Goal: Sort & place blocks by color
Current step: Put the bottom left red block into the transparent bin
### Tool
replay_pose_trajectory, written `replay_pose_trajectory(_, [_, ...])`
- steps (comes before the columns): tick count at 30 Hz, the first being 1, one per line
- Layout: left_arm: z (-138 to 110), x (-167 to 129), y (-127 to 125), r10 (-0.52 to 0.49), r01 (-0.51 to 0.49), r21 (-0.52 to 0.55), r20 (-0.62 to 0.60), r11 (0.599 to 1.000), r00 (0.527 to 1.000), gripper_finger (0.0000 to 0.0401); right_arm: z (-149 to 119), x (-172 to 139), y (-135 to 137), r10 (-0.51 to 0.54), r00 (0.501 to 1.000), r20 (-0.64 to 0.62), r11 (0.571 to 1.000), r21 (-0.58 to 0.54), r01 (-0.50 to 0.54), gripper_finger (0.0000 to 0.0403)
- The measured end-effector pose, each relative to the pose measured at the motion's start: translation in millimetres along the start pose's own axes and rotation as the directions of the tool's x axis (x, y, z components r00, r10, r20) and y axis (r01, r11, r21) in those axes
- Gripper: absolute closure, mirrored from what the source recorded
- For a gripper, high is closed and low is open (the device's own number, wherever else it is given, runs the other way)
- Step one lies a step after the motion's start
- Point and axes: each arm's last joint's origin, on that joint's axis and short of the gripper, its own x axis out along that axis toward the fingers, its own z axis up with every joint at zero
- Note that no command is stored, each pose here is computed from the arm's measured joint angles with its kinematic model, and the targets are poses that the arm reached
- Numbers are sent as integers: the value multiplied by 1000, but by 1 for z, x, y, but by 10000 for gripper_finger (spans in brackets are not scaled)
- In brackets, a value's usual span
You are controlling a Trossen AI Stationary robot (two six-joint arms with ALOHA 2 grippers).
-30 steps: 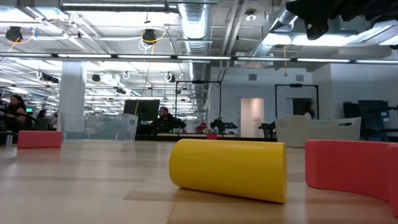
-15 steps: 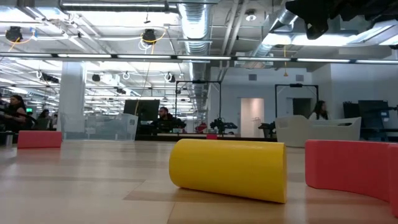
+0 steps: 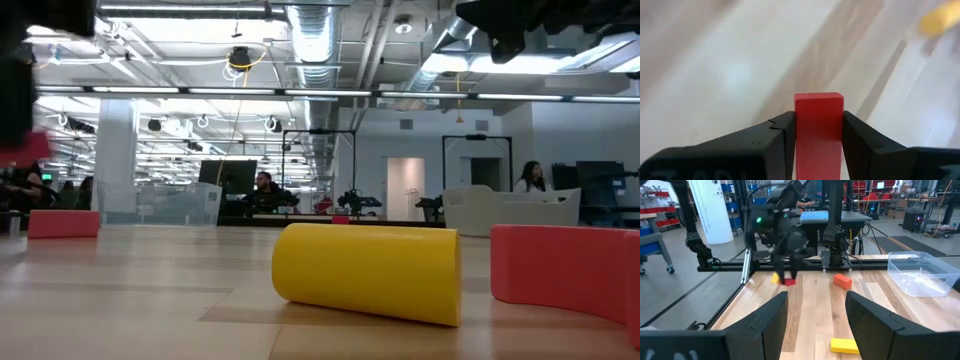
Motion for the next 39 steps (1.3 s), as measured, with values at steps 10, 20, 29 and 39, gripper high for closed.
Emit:
replay_pose_trajectory(10, [77,-62,41,-38,16,56,429,998,902,311,0,0,-1,-20,1000,-1,1000,0,20,182])
replay_pose_trajectory(20, [137,-109,107,142,-145,-54,691,988,708,311,0,1,-3,-37,999,1,999,-5,37,182])
replay_pose_trajectory(29, [174,-104,155,190,-180,-94,743,979,641,311,0,2,-8,-61,998,2,998,-8,61,182])
replay_pose_trajectory(39, [193,-67,246,437,-287,-360,461,888,772,311,-1,2,-5,-48,999,-9,999,-10,48,182])
